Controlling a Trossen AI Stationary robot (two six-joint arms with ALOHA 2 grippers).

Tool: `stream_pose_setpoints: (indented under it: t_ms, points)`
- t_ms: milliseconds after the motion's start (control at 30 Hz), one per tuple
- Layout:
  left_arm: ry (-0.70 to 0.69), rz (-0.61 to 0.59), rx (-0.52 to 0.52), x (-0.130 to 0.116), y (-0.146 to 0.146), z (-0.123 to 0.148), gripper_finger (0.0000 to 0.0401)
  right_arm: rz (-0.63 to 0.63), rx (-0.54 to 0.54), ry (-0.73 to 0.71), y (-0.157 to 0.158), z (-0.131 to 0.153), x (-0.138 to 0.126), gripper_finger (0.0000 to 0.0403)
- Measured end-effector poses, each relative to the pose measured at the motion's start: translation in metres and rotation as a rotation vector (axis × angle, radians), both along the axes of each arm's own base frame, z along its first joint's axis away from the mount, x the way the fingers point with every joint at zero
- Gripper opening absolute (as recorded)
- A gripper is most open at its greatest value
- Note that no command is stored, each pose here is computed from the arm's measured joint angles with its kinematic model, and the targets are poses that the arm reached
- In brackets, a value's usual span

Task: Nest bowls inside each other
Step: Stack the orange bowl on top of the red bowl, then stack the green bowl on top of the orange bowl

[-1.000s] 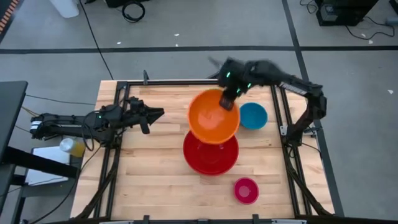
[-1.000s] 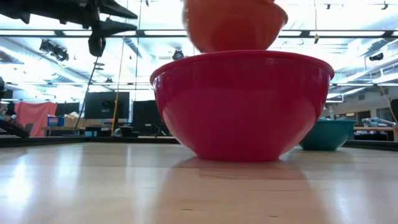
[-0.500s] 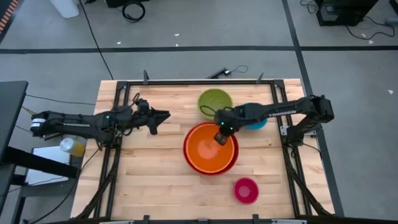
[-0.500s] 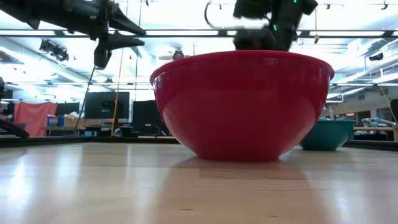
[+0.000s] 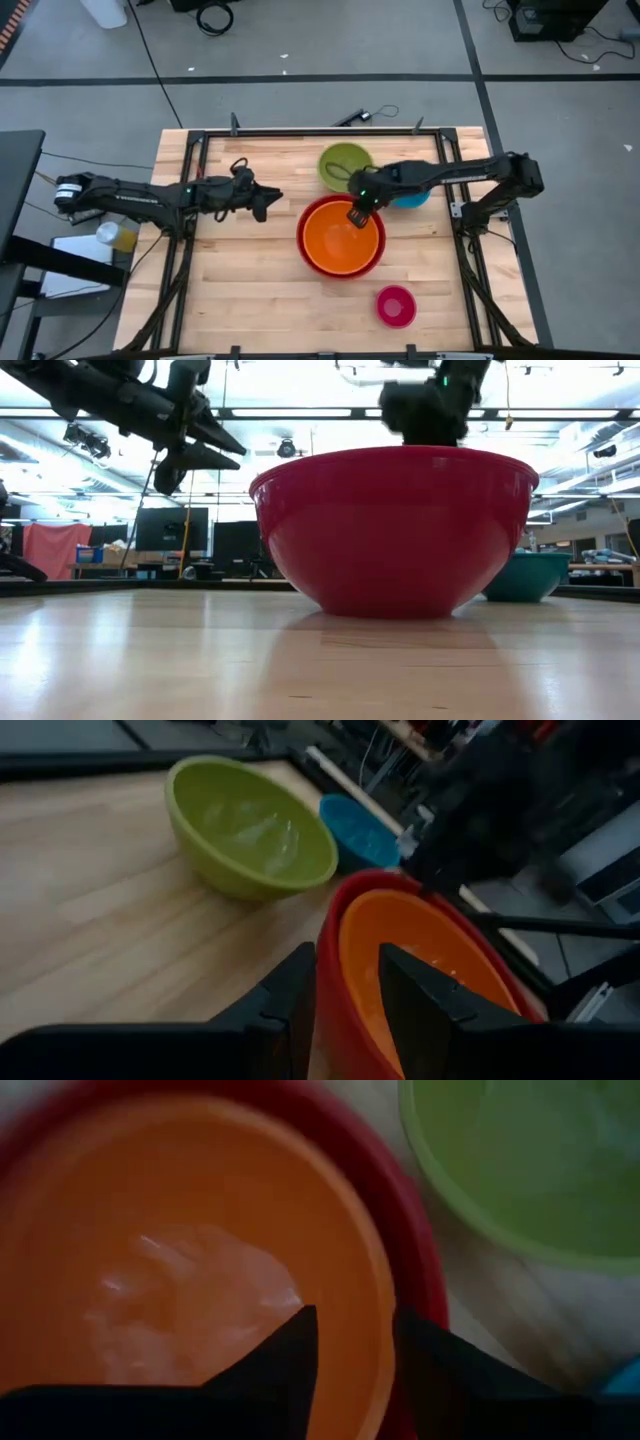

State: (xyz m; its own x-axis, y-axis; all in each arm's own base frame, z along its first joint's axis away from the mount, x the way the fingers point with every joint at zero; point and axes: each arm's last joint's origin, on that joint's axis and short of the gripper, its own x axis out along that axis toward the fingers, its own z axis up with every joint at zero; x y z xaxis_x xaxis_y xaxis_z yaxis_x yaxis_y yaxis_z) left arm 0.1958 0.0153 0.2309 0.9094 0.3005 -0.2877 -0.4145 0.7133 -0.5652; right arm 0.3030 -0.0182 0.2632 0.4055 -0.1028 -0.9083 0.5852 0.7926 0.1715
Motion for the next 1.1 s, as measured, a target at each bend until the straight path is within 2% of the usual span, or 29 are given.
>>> stream_pose_setpoints:
  t_ms: [100,167,267,367,533,700,867,1100]
  points:
    - [0.014,-0.002,-0.018,0.002,0.0,-0.003,0.0117,-0.033,-0.027,-0.081,-0.008,0.03,-0.008,0.0154]
    - [0.027,-0.004,-0.022,0.003,0.0,-0.005,0.0117,-0.086,-0.095,-0.104,-0.016,0.042,-0.017,0.0158]
    - [0.033,0.0,-0.033,0.005,0.0,-0.007,0.0117,-0.191,-0.229,-0.107,-0.035,0.052,-0.032,0.0158]
    - [0.036,0.002,-0.04,0.005,0.0,-0.008,0.0117,-0.241,-0.276,-0.06,-0.064,0.048,-0.043,0.0158]
    - [0.135,-0.012,0.004,0.005,0.001,-0.017,0.0117,-0.371,-0.235,0.038,-0.125,0.013,-0.048,0.0158]
    - [0.241,-0.006,-0.04,0.005,-0.002,-0.031,0.0117,-0.474,-0.07,0.089,-0.169,-0.024,-0.054,0.0158]
    - [0.299,-0.012,-0.089,0.007,-0.008,-0.04,0.0117,-0.479,0.046,0.133,-0.183,-0.05,-0.05,0.0158]
    - [0.375,-0.032,-0.121,0.009,-0.018,-0.053,0.0117,-0.453,0.063,0.135,-0.181,-0.068,-0.034,0.0158]
